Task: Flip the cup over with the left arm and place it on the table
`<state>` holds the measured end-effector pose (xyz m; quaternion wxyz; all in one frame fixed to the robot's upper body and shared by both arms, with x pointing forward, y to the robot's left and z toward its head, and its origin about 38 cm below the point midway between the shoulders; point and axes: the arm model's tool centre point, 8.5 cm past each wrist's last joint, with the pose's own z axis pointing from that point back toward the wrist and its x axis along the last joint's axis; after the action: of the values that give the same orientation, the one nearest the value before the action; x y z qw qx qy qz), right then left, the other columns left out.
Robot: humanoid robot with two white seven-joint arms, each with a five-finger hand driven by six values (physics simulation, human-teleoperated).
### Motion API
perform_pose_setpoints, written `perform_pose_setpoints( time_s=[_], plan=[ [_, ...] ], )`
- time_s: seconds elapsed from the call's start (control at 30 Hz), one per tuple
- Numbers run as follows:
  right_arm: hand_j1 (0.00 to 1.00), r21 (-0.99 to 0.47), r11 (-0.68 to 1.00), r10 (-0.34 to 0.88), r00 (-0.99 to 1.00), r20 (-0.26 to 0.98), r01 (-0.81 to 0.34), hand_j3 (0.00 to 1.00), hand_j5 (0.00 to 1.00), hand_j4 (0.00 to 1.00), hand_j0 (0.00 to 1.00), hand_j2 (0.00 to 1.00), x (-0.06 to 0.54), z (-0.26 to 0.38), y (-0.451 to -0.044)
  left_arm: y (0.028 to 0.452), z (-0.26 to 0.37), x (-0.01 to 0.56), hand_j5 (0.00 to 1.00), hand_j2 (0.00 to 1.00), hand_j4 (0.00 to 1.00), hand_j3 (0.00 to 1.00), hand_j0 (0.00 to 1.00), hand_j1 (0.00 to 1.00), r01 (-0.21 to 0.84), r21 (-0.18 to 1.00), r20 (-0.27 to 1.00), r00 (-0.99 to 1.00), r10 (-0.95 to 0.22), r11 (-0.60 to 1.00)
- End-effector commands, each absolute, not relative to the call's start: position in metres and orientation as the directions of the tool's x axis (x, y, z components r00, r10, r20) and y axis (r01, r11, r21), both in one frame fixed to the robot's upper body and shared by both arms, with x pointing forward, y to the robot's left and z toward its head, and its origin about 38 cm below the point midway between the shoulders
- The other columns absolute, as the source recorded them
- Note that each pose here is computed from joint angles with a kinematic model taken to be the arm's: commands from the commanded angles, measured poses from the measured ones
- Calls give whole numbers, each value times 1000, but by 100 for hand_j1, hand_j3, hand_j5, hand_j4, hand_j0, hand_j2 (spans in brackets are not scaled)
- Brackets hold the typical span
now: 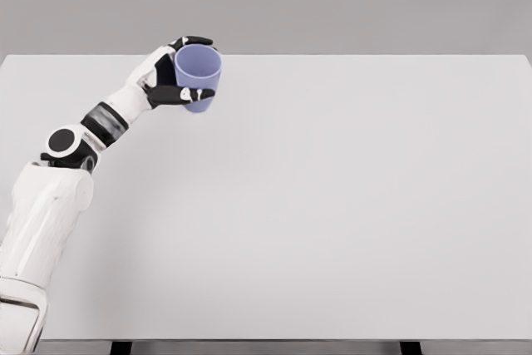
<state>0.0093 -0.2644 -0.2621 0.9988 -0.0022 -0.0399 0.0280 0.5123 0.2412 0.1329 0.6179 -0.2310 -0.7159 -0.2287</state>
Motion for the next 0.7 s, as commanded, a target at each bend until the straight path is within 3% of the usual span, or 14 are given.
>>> perform_pose_setpoints(
  time_s=[0.0, 0.23, 0.67],
  plan=[
    [100, -7, 998, 56, 995, 80, -56, 100, 100, 100, 100, 100, 9, -262, -264, 231, 136, 511, 58, 58, 58, 58, 58, 58, 614, 83, 976, -208, 59, 785],
    [100, -7, 998, 56, 995, 80, -56, 100, 100, 100, 100, 100, 9, -262, -264, 222, 115, 509, 60, 60, 60, 60, 60, 60, 614, 87, 983, -182, 33, 784],
    [100, -5, 998, 56, 995, 80, -56, 100, 100, 100, 100, 100, 9, -262, -264, 208, 97, 502, 74, 74, 74, 74, 74, 74, 627, 55, 989, -141, 44, 777]
  ],
)
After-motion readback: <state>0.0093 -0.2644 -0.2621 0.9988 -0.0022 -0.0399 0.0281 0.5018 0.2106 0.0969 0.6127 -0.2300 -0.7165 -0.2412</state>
